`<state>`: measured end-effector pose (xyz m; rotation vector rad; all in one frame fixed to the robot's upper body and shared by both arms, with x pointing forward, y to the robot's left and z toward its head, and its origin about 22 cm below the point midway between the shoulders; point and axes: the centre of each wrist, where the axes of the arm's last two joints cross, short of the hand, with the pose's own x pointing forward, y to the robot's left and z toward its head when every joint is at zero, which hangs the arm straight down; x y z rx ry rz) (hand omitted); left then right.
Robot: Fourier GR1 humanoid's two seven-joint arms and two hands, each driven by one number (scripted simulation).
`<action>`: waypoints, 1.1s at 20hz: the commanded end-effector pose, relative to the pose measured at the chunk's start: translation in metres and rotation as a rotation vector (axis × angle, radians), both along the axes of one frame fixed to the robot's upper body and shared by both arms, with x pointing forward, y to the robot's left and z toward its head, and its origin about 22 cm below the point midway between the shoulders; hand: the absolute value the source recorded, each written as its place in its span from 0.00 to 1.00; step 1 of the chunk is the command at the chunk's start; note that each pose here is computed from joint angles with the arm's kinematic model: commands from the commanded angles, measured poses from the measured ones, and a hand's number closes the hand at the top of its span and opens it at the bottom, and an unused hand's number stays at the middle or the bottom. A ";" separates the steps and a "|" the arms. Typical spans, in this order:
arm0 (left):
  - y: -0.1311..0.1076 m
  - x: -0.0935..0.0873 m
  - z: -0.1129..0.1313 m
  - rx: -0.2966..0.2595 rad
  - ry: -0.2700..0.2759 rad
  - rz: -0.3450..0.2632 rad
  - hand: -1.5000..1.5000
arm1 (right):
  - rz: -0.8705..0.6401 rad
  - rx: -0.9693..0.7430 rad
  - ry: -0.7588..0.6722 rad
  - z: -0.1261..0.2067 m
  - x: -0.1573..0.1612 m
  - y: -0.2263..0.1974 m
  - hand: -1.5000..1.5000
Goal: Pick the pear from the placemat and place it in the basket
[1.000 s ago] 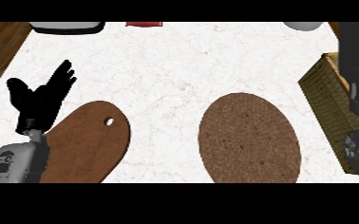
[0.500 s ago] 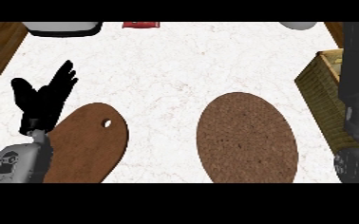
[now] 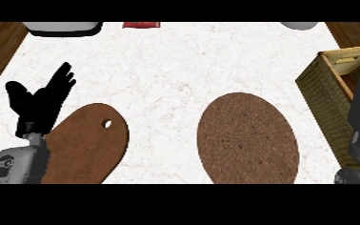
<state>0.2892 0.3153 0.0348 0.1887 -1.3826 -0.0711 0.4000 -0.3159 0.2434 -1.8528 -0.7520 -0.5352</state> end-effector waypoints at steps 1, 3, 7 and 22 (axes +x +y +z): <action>0.011 0.000 0.014 -0.008 -0.011 0.014 0.50 | -0.034 0.063 -0.051 -0.022 -0.014 -0.015 0.00; 0.007 -0.010 -0.014 0.013 -0.017 0.004 0.50 | 0.004 0.060 -0.072 -0.008 -0.014 -0.010 0.00; 0.001 -0.006 -0.009 -0.011 0.005 0.008 0.50 | 0.010 0.001 -0.182 -0.003 -0.031 -0.017 0.00; 0.004 0.000 -0.004 0.003 0.011 0.043 0.50 | -0.112 0.054 -0.623 0.016 -0.174 0.014 0.00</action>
